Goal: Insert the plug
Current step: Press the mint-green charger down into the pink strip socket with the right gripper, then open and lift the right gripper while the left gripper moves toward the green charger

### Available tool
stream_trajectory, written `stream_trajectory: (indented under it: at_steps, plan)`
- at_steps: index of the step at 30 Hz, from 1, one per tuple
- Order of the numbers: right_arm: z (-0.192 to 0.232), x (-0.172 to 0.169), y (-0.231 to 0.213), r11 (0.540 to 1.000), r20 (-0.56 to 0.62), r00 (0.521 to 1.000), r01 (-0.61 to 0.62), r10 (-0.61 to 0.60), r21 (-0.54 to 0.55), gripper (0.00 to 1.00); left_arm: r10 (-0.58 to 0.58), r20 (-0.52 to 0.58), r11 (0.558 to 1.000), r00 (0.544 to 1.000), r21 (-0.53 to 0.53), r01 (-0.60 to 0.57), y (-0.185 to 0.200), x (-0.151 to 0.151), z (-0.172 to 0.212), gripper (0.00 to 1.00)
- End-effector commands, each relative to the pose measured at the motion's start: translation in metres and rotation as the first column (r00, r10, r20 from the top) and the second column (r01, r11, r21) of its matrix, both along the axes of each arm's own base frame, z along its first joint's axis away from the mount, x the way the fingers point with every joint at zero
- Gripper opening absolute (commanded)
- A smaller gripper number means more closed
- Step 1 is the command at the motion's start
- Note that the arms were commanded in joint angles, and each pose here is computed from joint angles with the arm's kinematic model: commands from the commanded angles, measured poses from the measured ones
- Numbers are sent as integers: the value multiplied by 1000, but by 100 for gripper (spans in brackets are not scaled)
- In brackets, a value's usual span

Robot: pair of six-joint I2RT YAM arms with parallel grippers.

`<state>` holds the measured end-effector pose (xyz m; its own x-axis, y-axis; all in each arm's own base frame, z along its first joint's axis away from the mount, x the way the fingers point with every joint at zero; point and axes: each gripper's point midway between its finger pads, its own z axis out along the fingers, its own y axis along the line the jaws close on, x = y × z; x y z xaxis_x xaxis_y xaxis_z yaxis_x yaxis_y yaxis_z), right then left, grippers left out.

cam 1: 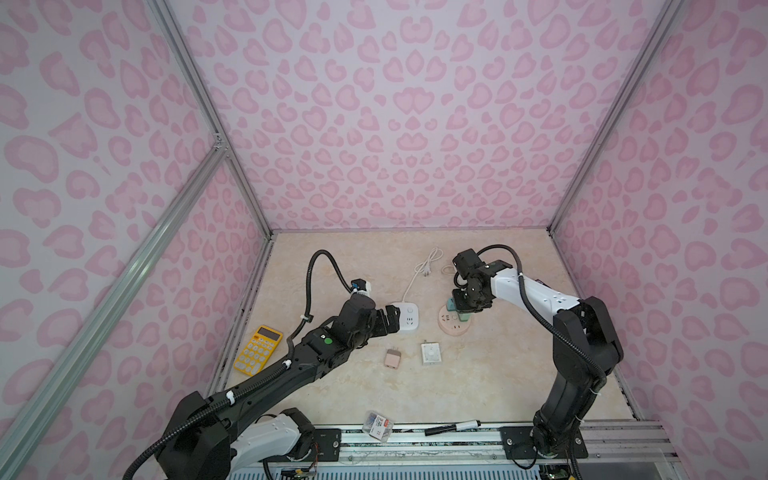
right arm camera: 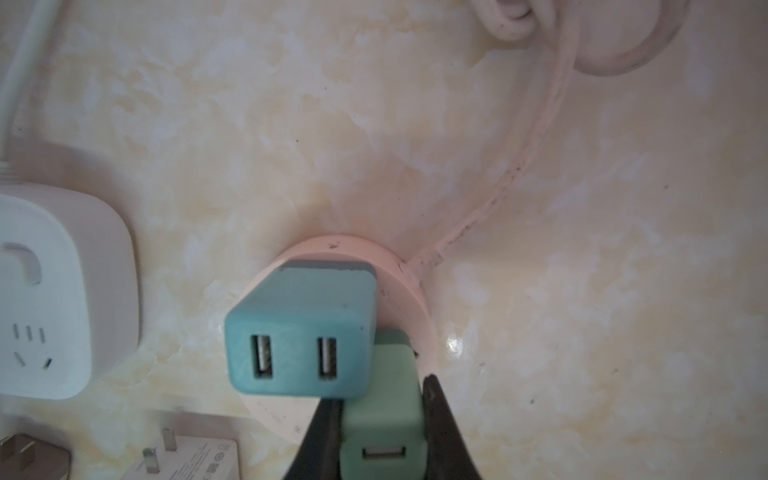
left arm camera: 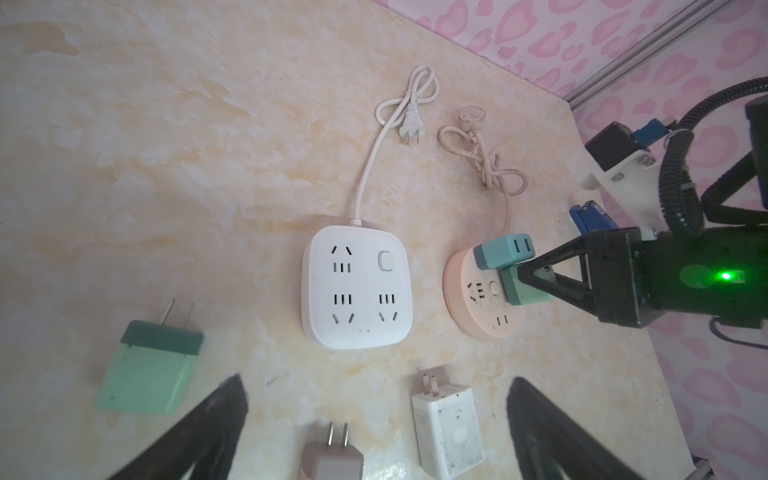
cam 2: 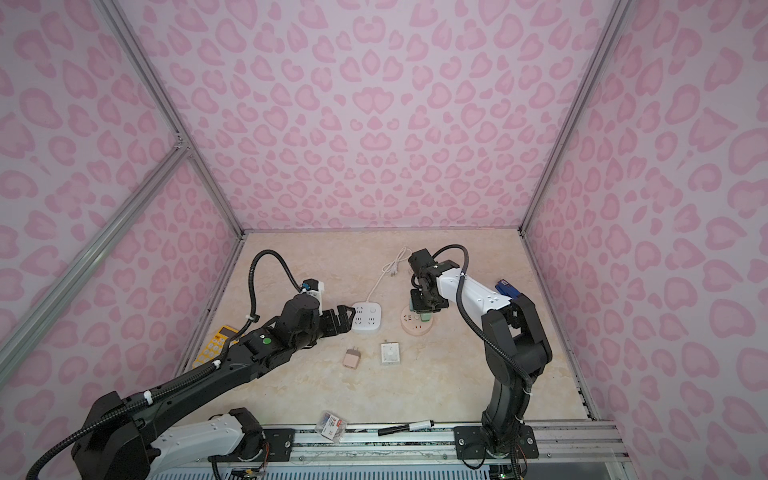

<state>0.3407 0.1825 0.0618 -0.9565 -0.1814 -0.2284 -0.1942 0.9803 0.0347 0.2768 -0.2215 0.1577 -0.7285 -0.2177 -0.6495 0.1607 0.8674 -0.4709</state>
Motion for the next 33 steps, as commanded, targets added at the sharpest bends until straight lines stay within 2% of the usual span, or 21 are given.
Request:
stream_trajectory:
  at_steps: [1, 7, 16, 30, 33]
  plan:
    - [-30, -19, -3, 999, -94, 995, -20, 15, -43, 0, 2, 20, 1000, 1000, -12, -2, -2, 3, 3, 100]
    - [-36, -26, -3, 998, -103, 995, -21, 14, -65, 0, -1, 21, 1000, 1000, -10, 1, -3, 3, 3, 100]
    - [-21, -24, -2, 998, -94, 995, -32, 27, -51, 1, -1, 17, 1000, 1000, -12, 1, -3, 4, 1, 100]
    - [22, -8, 6, 999, 35, 999, -37, 36, 18, 53, 9, 25, 1000, 1000, -16, -9, 1, 2, 6, 100]
    - [29, -5, 6, 998, 52, 998, -35, 32, 44, 57, 14, 34, 1000, 999, -16, -13, 2, 2, 9, 99]
